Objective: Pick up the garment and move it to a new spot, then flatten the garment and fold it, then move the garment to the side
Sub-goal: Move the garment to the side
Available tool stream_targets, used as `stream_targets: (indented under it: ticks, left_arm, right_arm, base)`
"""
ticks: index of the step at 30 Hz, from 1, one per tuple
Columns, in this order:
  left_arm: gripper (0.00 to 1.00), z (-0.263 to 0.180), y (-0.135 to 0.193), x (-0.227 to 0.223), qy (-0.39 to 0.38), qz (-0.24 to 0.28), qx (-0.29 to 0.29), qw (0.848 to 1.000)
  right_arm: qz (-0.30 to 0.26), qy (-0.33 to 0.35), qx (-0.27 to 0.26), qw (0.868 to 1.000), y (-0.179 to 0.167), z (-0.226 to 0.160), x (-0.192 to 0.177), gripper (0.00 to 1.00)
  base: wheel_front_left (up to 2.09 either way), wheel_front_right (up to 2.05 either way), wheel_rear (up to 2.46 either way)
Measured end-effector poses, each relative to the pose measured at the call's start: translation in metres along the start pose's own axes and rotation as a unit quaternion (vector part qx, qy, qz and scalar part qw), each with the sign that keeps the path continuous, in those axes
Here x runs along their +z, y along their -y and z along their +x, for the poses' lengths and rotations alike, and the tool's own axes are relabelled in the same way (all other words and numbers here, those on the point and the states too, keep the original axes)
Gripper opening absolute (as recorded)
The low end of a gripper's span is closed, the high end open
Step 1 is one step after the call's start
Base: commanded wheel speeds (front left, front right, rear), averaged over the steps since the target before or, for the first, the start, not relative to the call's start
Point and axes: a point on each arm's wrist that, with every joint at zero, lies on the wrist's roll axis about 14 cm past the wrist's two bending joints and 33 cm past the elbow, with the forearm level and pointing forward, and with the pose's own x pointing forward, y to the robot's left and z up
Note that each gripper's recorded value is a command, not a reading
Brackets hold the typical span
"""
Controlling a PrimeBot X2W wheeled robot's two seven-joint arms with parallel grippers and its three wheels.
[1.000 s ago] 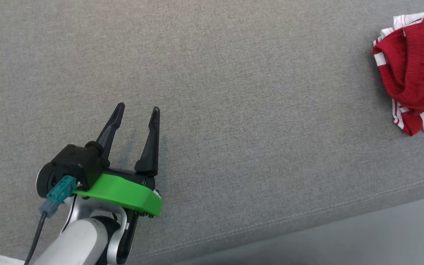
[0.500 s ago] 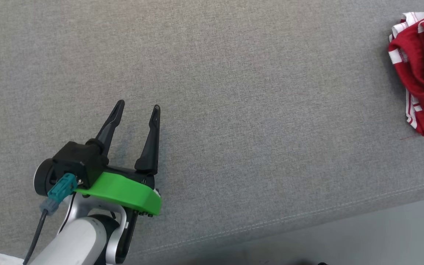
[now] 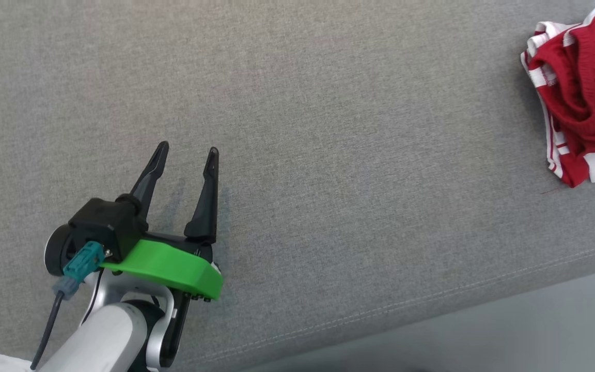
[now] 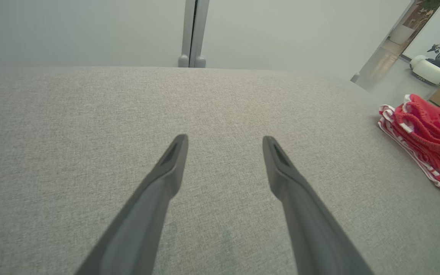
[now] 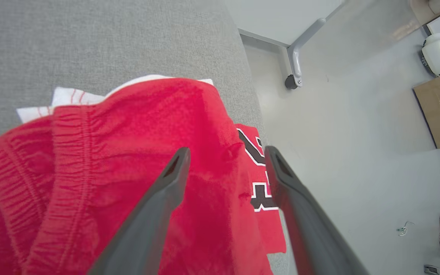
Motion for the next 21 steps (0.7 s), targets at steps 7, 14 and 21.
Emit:
stream_targets:
  ticks: [7, 14, 21]
  left_arm:
    - [1.00, -0.004, 0.008, 0.018, 0.031, -0.017, -0.007, 0.999]
    - [1.00, -0.016, 0.006, 0.047, 0.081, -0.015, 0.003, 0.997]
    - [1.00, -0.039, -0.019, 0.067, 0.119, 0.011, 0.057, 0.991]
  right_arm:
    - [0.011, 0.081, 0.016, 0.997, -0.002, -0.026, 0.045, 1.00]
    - [0.049, 0.186, 0.029, 0.981, 0.002, -0.064, 0.087, 1.00]
    - [0.090, 0.261, 0.054, 0.960, -0.013, -0.096, 0.093, 1.00]
  base:
    - [0.00, 0.00, 0.00]
    - [0.00, 0.00, 0.00]
    - [0.00, 0.00, 0.00]
